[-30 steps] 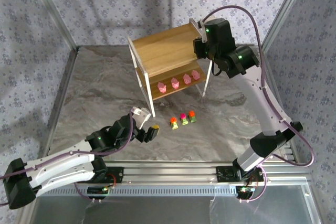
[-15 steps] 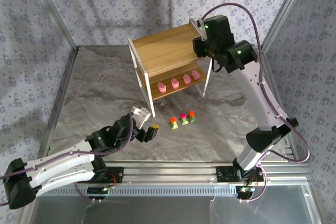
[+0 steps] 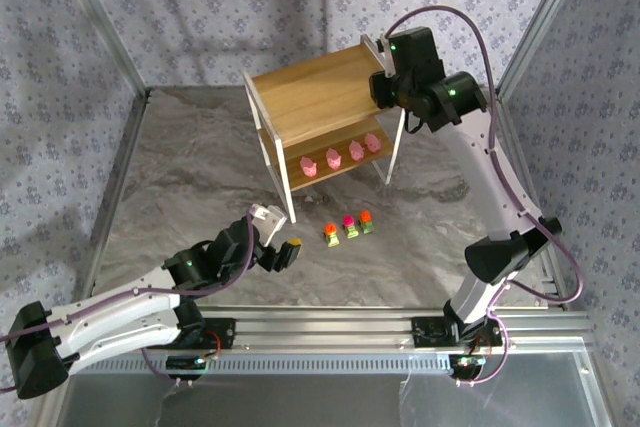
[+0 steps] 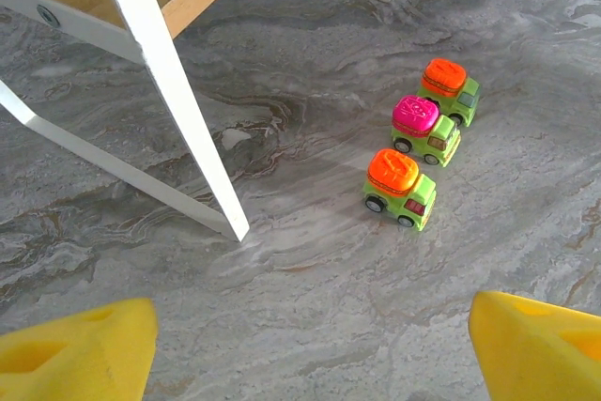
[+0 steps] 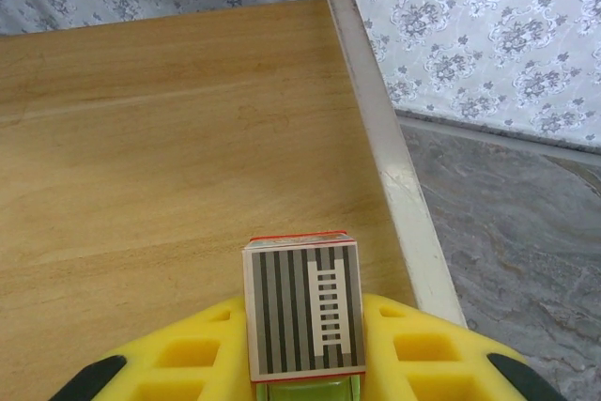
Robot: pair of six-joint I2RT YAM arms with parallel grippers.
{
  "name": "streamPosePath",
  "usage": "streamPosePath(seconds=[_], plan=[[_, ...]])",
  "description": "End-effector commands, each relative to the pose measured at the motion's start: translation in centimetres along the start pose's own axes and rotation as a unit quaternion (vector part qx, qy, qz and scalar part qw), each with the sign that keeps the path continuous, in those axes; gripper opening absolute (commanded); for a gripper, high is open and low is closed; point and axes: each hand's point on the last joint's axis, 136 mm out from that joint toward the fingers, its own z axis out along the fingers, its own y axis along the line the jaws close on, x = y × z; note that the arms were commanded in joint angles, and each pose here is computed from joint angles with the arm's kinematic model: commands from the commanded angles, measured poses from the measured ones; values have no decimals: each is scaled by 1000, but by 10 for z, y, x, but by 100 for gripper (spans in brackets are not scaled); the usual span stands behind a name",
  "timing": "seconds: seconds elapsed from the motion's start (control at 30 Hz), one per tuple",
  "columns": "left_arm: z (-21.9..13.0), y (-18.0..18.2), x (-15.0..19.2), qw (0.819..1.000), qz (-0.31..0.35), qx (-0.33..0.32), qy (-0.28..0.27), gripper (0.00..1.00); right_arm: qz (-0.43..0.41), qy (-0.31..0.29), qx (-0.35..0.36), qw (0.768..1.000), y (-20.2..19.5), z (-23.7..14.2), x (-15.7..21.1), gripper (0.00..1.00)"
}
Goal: Place and organize the plastic toys onto the shelf
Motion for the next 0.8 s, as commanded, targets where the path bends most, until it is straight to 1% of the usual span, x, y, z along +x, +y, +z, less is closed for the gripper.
streamPosePath(seconds=[0.0,0.27,0.33,0.77], plan=[[-3,1,-2,1000,-1,-5,-6,86,2,1,-7,1000,0,-2,-4,28],[-4,0,-3,1000,-2,-3,-8,86,1,7,-2,1000,-1,2,-2,32],[-3,1,-3,1000,-1,-3,-8,86,1,7,0,1000,-2,2,-1,34],[-2,0,-2,1000,-1,-1,-5,86,-2,12,2,1000,-3,6,1,37]])
